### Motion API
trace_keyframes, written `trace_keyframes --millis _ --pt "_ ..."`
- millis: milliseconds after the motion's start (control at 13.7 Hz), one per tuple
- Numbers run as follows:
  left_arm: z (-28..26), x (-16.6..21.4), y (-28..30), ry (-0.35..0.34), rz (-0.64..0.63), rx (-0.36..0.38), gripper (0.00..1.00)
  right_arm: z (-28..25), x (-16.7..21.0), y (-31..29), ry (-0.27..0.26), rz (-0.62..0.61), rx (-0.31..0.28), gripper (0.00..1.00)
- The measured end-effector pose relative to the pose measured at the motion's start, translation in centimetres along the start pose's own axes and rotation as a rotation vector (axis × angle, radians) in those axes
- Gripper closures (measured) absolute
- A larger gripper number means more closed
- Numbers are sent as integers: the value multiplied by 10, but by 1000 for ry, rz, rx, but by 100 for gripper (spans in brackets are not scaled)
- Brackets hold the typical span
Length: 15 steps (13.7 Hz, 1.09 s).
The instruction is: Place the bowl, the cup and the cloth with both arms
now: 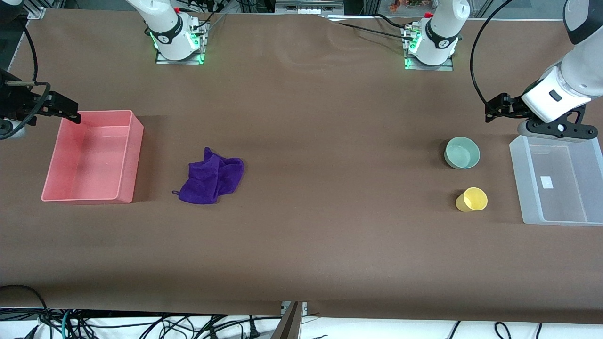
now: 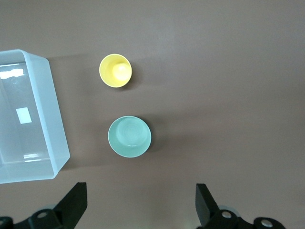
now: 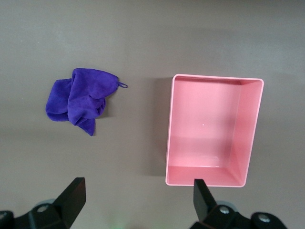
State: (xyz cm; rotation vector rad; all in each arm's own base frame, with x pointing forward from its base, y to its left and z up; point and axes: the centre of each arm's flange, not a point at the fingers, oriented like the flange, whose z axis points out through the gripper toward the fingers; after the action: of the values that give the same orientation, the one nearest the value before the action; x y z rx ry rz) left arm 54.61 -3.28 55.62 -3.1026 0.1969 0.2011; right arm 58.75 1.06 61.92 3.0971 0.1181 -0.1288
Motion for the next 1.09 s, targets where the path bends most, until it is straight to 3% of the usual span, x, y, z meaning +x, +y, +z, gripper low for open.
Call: trace_keyframes --millis 438,730,1095 --pt "26 2 -15 -83 -17 -11 0 1 0 4 -1 8 0 0" --pt "84 8 -52 -175 64 -10 0 3 1 7 -5 13 1 0" --pt "192 9 -79 -119 213 -24 0 4 2 7 -7 13 2 0"
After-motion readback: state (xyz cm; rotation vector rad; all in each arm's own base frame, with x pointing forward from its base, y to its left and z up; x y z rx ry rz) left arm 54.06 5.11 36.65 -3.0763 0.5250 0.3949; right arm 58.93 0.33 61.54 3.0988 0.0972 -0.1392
